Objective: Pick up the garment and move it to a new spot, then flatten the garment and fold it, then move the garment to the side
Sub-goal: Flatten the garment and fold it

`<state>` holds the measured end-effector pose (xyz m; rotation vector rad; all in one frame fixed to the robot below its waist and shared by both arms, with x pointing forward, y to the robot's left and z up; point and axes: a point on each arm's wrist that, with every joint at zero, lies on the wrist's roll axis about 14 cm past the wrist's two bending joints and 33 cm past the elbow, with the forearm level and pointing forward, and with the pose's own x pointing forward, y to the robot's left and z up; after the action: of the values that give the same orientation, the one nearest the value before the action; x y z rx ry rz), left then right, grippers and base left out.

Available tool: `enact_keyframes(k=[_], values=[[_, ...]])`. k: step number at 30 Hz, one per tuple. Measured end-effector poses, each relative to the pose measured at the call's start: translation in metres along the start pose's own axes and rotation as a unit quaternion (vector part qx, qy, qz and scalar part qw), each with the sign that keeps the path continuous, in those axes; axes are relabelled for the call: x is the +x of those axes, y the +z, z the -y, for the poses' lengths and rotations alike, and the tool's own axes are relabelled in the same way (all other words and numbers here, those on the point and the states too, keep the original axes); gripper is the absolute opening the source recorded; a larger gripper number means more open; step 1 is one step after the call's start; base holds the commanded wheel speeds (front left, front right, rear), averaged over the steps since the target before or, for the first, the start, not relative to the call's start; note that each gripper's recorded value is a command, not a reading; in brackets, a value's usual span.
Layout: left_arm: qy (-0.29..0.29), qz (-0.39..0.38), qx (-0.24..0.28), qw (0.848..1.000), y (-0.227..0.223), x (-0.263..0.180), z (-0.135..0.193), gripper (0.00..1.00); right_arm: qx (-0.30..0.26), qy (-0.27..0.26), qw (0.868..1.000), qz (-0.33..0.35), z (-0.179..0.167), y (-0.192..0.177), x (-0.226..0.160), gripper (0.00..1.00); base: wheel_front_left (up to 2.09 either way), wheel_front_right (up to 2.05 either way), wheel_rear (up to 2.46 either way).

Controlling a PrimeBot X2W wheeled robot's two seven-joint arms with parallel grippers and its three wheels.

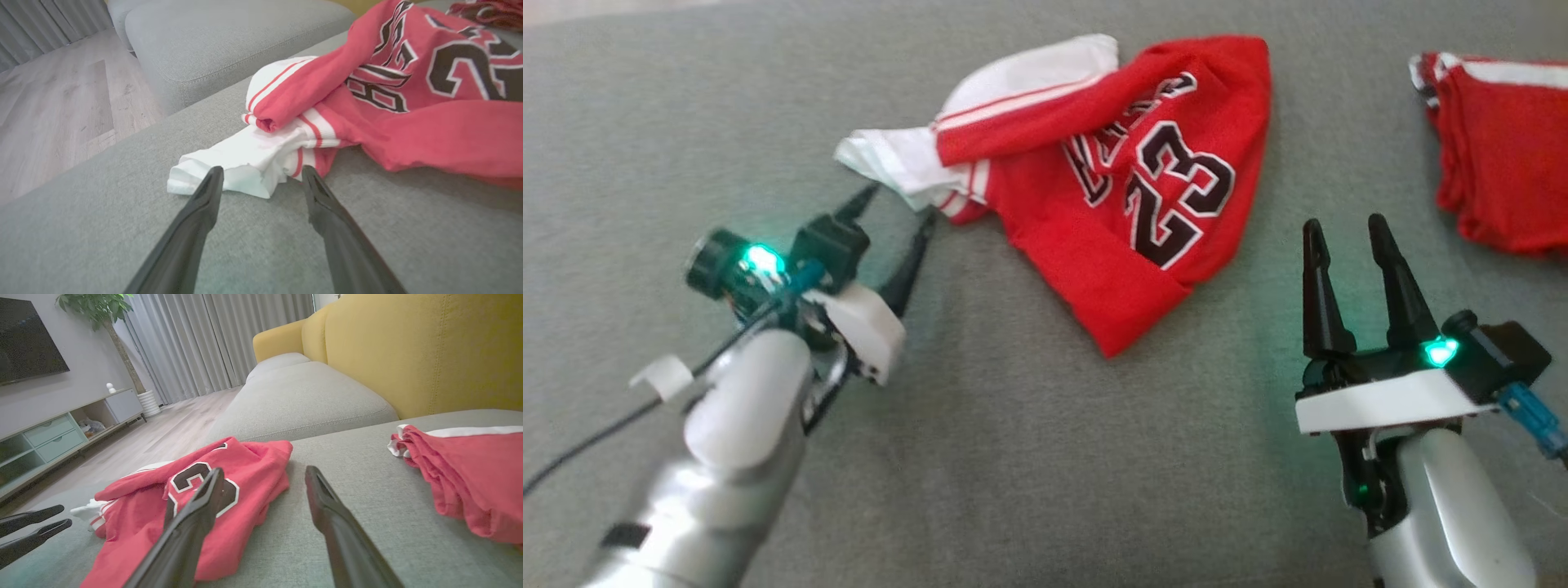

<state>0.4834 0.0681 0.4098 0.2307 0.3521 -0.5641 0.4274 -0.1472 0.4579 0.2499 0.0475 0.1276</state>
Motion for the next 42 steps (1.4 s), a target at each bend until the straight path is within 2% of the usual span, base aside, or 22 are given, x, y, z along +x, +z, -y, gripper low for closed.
enact_keyframes(k=[4, 12, 13, 14, 18, 21, 28, 32, 36, 42], values=[[-0.009, -0.010, 0.038, 0.999, -0.001, 0.019, -0.004, 1.00, -0.004, -0.017, 1.000, -0.001, 0.012, 0.000, -0.001, 1.00, 0.00, 0.00, 0.00], [-0.030, -0.028, 0.073, 0.996, -0.007, 0.042, 0.002, 1.00, -0.002, -0.036, 0.999, -0.004, 0.025, -0.001, -0.007, 1.00, 0.00, 0.00, 0.00], [-0.031, -0.031, 0.077, 0.996, -0.007, 0.044, 0.002, 0.65, -0.001, -0.038, 0.999, -0.002, 0.026, 0.000, -0.007, 1.00, 0.00, 0.00, 0.00], [-0.031, -0.032, 0.079, 0.996, -0.007, 0.046, 0.001, 0.00, -0.001, -0.039, 0.999, -0.001, 0.027, 0.001, -0.007, 1.00, 0.00, 0.00, 0.00], [-0.023, -0.016, 0.080, 0.996, 0.002, 0.049, -0.005, 0.00, -0.003, -0.041, 0.999, 0.005, 0.028, 0.006, -0.008, 1.00, 0.00, 0.00, 0.00], [0.005, 0.017, 0.061, 0.998, 0.017, 0.046, -0.018, 0.00, 0.000, -0.040, 0.999, 0.011, 0.028, 0.010, -0.008, 1.00, 0.00, 0.00, 0.00], [0.080, 0.102, 0.042, 0.991, 0.068, 0.022, -0.061, 0.00, 0.003, -0.019, 1.000, 0.025, 0.012, 0.019, -0.003, 1.00, 0.00, 0.00, 0.00], [0.128, 0.119, 0.042, 0.984, 0.080, -0.004, -0.093, 0.00, 0.003, 0.000, 1.000, 0.026, -0.001, 0.020, -0.003, 1.00, 0.00, 0.00, 0.00], [0.168, 0.123, 0.046, 0.977, 0.080, -0.034, -0.117, 0.00, 0.007, 0.016, 1.000, 0.024, -0.013, 0.019, -0.004, 1.00, 0.00, 0.00, 0.00], [0.197, 0.097, 0.026, 0.975, 0.043, -0.076, -0.120, 0.00, 0.008, 0.041, 0.999, 0.027, -0.032, 0.021, -0.002, 1.00, 0.00, 0.00, 0.00]])
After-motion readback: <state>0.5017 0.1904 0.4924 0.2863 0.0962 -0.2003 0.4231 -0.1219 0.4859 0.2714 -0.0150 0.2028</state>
